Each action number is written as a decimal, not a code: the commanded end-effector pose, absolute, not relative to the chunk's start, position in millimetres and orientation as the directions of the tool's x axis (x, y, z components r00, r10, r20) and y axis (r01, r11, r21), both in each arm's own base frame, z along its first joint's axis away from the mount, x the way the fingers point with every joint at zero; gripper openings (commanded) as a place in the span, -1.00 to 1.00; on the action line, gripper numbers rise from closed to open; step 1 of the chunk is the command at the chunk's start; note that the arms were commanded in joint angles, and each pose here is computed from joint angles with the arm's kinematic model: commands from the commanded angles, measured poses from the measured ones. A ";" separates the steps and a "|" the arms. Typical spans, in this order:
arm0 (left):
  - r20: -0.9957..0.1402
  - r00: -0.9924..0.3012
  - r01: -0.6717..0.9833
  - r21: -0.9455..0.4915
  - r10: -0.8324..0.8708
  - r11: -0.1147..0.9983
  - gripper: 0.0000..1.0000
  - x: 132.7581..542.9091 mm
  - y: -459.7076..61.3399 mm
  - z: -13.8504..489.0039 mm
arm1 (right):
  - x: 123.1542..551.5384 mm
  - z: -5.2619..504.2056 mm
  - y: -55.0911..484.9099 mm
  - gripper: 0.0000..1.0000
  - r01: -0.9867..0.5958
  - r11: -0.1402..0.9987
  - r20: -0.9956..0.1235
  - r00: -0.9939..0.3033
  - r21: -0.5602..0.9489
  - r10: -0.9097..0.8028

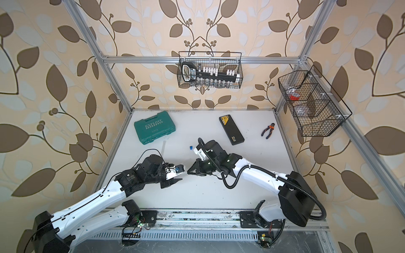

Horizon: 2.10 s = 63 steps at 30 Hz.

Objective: Insert stoppers into test tubes
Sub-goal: Pick up the test tube at the center of the board.

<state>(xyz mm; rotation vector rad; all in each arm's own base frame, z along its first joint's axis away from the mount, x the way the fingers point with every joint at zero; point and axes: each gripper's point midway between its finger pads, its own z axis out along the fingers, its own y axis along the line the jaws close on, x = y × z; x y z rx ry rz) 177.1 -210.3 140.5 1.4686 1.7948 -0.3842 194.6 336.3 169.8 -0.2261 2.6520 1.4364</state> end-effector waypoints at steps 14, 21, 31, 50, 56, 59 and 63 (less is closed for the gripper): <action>-0.801 0.017 0.937 0.221 0.599 0.270 -0.37 167.5 -223.3 158.0 | 187.8 191.0 334.2 -0.96 -0.154 0.442 -0.142 -0.988 0.884 -0.060; -0.796 0.023 0.940 0.223 0.604 0.259 -0.53 164.9 -222.1 155.9 | 188.5 195.0 333.6 -0.96 -0.155 0.430 -0.146 -0.988 0.889 -0.054; -0.791 0.035 0.939 0.235 0.611 0.250 -0.80 164.4 -221.5 156.3 | 188.4 194.2 334.2 -0.97 -0.151 0.426 -0.141 -0.988 0.892 -0.054; -0.714 -0.047 0.860 0.327 0.699 0.392 -1.00 201.0 -201.6 144.1 | 241.9 206.5 267.7 0.38 -0.315 0.639 -0.463 -0.883 0.701 0.072; -0.623 -0.165 0.781 0.392 0.765 0.487 -1.00 231.5 -180.4 129.9 | 269.8 192.5 215.9 0.31 -0.447 0.850 -0.717 -0.686 0.280 -0.125; -0.641 -0.224 0.757 0.360 0.734 0.545 -1.00 243.7 -175.2 132.8 | 280.1 188.6 207.1 0.30 -0.538 0.840 -0.753 -0.581 0.068 -0.310; -0.700 -0.316 0.720 0.263 0.641 0.643 -1.00 260.9 -165.4 139.4 | 281.6 172.6 213.4 0.26 -0.699 0.705 -0.704 -0.440 -0.122 -0.558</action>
